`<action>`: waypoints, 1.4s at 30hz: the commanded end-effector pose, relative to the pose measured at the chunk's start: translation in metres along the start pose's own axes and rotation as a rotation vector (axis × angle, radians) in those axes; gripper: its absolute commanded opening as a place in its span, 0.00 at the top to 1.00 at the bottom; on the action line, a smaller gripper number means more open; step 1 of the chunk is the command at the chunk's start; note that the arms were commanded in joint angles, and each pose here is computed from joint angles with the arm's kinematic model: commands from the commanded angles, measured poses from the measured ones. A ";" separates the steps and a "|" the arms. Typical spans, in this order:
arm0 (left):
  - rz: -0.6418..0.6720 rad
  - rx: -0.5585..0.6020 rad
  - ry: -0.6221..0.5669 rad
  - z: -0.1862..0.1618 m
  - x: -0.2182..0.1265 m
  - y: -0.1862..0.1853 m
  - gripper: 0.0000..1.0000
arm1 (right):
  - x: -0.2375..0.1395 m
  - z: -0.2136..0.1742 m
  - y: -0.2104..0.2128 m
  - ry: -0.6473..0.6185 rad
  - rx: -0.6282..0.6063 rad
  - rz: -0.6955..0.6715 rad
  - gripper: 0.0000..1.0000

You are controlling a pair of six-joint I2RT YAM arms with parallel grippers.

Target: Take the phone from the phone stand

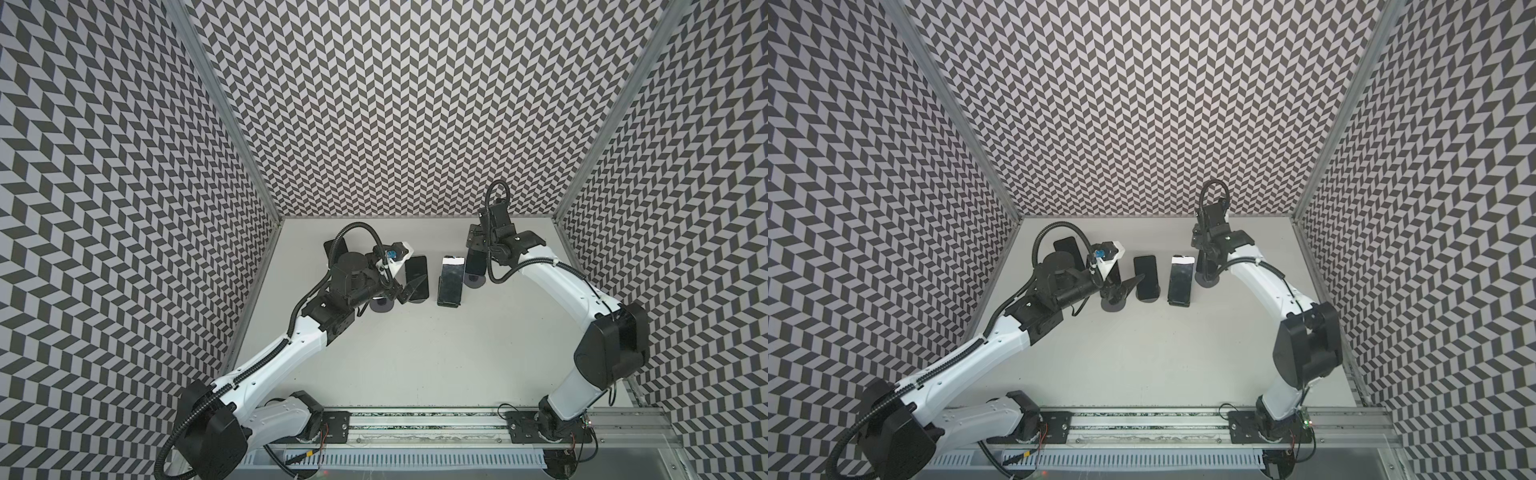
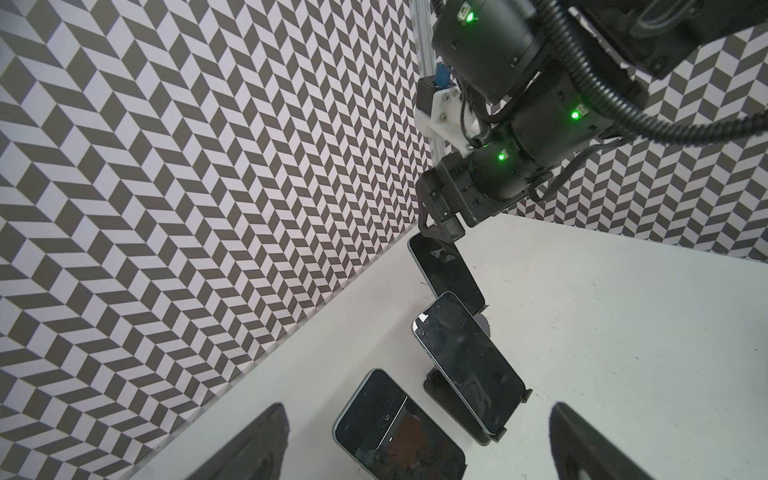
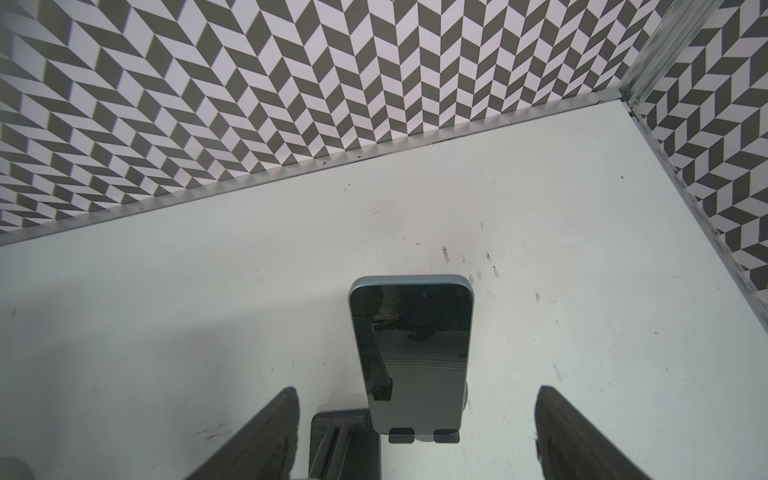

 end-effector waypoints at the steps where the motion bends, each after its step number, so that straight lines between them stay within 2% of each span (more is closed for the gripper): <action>1: -0.051 0.104 -0.072 0.016 -0.002 -0.003 0.01 | 0.004 0.014 0.005 -0.049 0.048 0.021 0.11; 10: -0.065 0.148 -0.062 0.014 0.005 -0.002 0.02 | 0.026 0.012 0.013 0.014 0.058 -0.012 0.13; 19: -0.079 0.144 -0.076 0.014 0.008 -0.002 0.03 | 0.038 0.005 0.011 0.050 0.088 -0.059 0.16; 24: -0.084 0.152 -0.079 0.016 0.012 -0.002 0.00 | 0.043 0.001 0.011 0.067 0.084 -0.065 0.15; 31: -0.184 0.176 -0.084 0.015 0.015 -0.011 0.00 | 0.055 0.000 0.009 0.105 0.093 -0.030 0.14; 35: -0.188 0.174 -0.087 0.015 0.018 -0.012 0.00 | 0.061 0.000 0.009 0.121 0.093 -0.022 0.14; 42: -0.143 0.245 -0.069 0.013 0.022 -0.013 0.00 | 0.067 0.000 0.009 0.125 0.092 -0.040 0.13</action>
Point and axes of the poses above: each gripper's point midway between its finger pads, its own x axis out along the fingers, its own y axis along the line the jaws close on, z = x × y, the point moved 9 cm from there along -x, back along the fingers, and after that the axes turned 1 degree about x, right-handed, at the moved point
